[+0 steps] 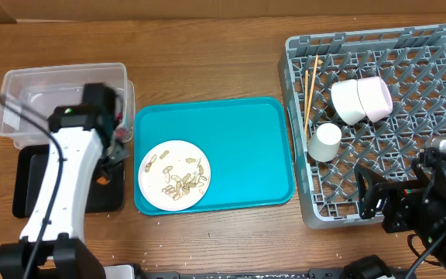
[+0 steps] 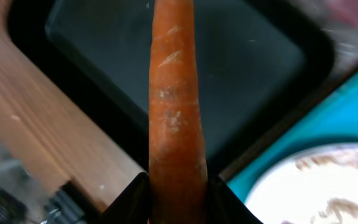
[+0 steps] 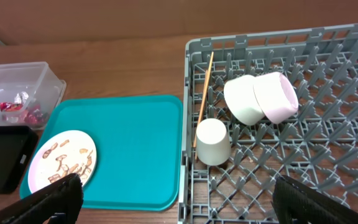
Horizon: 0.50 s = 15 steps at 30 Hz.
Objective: Sort waste into correct bins and load items into the dishwasher
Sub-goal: 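Carry the carrot to the black tray and release it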
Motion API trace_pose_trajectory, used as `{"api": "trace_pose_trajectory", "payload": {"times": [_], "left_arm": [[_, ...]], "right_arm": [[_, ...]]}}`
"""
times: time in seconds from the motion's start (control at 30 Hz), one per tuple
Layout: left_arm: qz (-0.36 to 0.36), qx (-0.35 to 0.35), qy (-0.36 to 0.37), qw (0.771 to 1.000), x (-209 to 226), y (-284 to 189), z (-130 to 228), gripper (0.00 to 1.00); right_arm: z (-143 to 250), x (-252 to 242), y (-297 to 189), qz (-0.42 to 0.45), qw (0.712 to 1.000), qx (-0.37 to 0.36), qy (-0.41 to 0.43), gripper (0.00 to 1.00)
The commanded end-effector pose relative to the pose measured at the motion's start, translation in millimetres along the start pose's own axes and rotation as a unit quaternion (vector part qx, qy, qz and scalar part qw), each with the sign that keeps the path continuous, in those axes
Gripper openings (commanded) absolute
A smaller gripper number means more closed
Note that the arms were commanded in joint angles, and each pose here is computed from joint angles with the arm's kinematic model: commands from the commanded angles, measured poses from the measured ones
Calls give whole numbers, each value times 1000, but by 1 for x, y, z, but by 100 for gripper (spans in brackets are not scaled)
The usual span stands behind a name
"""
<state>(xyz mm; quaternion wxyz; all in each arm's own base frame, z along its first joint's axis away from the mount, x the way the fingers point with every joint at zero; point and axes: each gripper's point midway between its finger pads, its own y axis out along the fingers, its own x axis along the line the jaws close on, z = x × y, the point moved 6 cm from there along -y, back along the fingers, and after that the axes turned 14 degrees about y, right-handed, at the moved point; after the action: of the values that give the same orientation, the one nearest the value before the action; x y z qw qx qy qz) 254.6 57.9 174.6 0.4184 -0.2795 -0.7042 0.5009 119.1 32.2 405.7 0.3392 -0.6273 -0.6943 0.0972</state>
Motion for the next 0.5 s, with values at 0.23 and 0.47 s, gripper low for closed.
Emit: {"api": "trace_pose_trajectory", "payload": {"times": [0.23,0.47], "left_arm": [[33,27,-31,999,23,17,1,100],[175,-74,46,981,-5,-56,-9,99]], "right_arm": [[-1,-1,-1,2,1000,-5,-1,100],[-1,-1,-1,2,1000,-5,-1,100]]}}
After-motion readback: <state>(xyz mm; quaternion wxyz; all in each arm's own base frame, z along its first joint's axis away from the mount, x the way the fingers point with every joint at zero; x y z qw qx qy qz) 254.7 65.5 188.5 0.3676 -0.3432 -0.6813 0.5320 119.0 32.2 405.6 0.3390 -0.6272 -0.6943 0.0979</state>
